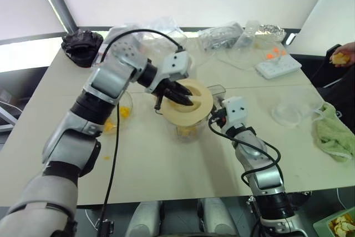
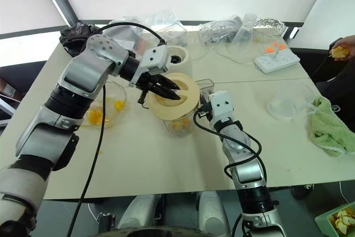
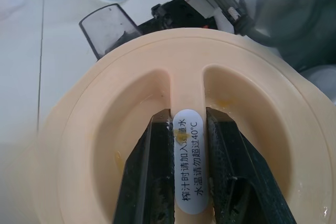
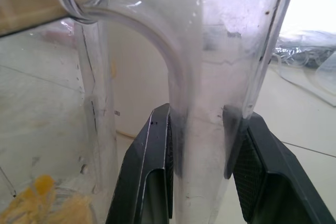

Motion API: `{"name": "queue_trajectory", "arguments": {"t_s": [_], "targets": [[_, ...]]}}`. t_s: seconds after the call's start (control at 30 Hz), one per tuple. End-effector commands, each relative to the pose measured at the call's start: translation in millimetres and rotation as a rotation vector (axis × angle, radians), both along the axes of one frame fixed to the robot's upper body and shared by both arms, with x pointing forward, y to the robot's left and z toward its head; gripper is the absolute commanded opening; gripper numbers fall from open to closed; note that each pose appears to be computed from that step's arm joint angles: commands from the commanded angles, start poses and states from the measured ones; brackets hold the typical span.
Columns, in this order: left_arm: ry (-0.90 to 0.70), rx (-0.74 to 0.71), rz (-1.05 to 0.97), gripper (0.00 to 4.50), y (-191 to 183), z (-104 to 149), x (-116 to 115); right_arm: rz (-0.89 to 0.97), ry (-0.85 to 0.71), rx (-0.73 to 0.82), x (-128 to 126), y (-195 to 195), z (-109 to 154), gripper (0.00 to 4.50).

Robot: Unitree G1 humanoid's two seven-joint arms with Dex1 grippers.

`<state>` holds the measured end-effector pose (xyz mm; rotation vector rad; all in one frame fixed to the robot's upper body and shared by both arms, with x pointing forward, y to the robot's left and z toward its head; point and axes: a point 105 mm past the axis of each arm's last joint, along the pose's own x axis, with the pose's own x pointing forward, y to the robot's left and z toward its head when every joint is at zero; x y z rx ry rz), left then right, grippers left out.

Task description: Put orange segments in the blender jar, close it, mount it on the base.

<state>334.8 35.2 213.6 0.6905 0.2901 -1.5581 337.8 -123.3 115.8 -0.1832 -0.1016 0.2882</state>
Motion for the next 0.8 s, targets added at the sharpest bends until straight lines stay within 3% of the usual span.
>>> {"name": "queue_trajectory", "arguments": {"t_s": [0.03, 0.2, 0.4, 0.57, 0.8], "targets": [[0.055, 0.148, 0.186, 0.27, 13.6, -40.6, 13.2, -0.102, -0.099, -0.078, 2.2, -19.8, 17.2, 0.9], [0.087, 0.147, 0.427, 0.27, 17.6, -45.4, 27.5, -0.13, -0.117, -0.078, 0.9, -24.8, 19.7, 0.9], [0.243, 0.114, 0.619, 0.27, 13.7, -37.4, 21.0, -0.145, -0.12, -0.085, -0.6, -27.5, 17.9, 0.9], [0.307, 0.112, 0.688, 0.27, 11.9, -32.8, 16.6, -0.144, -0.122, -0.085, 0.2, -25.2, 18.0, 0.9], [0.226, 0.071, 0.665, 0.27, 11.1, -24.9, 22.0, -0.139, -0.128, -0.089, 2.5, -24.9, 18.9, 0.9]]}}
